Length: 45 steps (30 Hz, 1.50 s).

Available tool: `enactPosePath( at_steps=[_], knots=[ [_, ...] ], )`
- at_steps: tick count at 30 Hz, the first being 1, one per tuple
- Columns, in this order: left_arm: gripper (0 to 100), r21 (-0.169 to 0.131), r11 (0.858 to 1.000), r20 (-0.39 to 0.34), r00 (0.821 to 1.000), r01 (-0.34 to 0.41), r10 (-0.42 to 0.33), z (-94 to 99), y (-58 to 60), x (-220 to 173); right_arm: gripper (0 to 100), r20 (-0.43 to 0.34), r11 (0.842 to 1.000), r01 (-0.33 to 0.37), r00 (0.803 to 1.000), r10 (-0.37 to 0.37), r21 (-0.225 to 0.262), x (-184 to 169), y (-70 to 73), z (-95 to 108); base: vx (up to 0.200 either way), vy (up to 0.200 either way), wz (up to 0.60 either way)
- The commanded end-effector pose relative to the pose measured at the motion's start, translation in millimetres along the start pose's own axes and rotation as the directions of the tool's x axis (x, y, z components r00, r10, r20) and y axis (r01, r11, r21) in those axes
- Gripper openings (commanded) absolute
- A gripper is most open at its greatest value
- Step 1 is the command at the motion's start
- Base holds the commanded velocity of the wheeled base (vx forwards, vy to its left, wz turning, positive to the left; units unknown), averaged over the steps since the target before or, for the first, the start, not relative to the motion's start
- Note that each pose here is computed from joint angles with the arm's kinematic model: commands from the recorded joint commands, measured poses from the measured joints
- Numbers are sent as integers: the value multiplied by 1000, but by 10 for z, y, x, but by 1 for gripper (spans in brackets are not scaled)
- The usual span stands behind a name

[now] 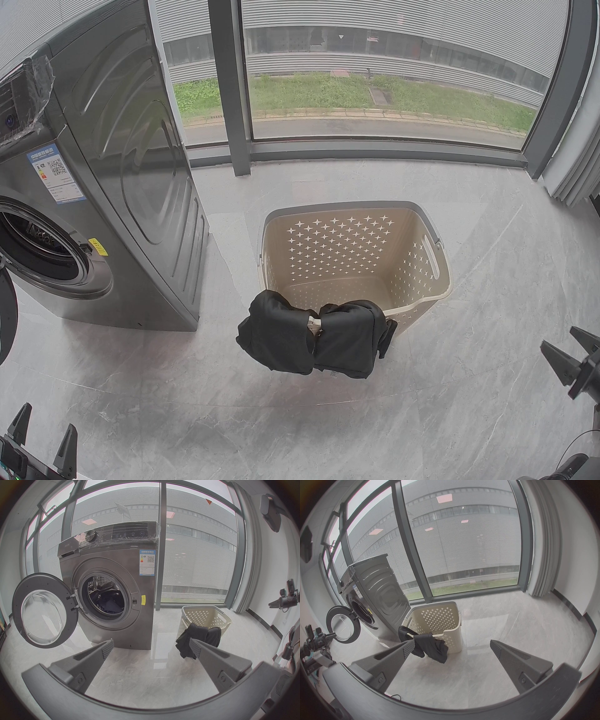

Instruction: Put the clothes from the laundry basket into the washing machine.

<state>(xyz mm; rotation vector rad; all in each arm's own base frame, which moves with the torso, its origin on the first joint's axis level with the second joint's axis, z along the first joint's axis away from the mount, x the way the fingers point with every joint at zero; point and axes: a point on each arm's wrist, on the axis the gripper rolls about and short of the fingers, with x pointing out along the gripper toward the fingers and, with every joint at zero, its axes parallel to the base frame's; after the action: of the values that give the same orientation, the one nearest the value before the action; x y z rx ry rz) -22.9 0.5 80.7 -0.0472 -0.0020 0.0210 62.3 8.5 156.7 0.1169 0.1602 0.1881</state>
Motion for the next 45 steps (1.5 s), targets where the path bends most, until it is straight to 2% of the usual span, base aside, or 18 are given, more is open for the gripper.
enactPosePath(
  at_steps=[1,5,10,16,22,26,30,36,40,45],
  knots=[
    [100,-2,1000,-1,1000,0,0,-43,2,1,100,-274,992,-120,954,125,37,1237,342,-286,0,0,0],
    [100,-2,1000,-1,1000,0,0,-43,2,1,100,-270,996,-88,959,90,17,1457,443,-394,0,0,0],
    [100,-2,1000,-1,1000,0,0,-43,2,1,100,-223,995,-96,970,96,14,1675,567,-414,0,0,0],
    [100,-2,1000,-1,1000,0,0,-43,2,1,100,-198,996,-90,976,91,12,1812,625,-426,0,0,0],
    [100,-2,1000,-1,1000,0,0,-43,2,1,100,-208,995,-100,973,101,16,1856,686,-462,0,0,0],
    [100,-2,1000,-1,1000,0,0,-43,2,1,100,-216,993,-113,969,116,24,1943,784,-503,0,0,0],
    [100,-2,1000,-1,1000,0,0,-43,2,1,100,-229,995,-89,969,96,42,2042,899,-586,0,0,0],
    [100,-2,1000,-1,1000,0,0,-43,2,1,100,-241,994,-104,964,110,40,2163,989,-657,0,0,0],
    [100,-2,1000,-1,1000,0,0,-43,2,1,100,-280,994,-103,954,107,30,2308,1051,-821,0,0,0],
    [100,-2,1000,-1,1000,0,0,-43,2,1,100,-268,992,-126,955,130,33,2433,1167,-848,0,0,0]
  ],
)
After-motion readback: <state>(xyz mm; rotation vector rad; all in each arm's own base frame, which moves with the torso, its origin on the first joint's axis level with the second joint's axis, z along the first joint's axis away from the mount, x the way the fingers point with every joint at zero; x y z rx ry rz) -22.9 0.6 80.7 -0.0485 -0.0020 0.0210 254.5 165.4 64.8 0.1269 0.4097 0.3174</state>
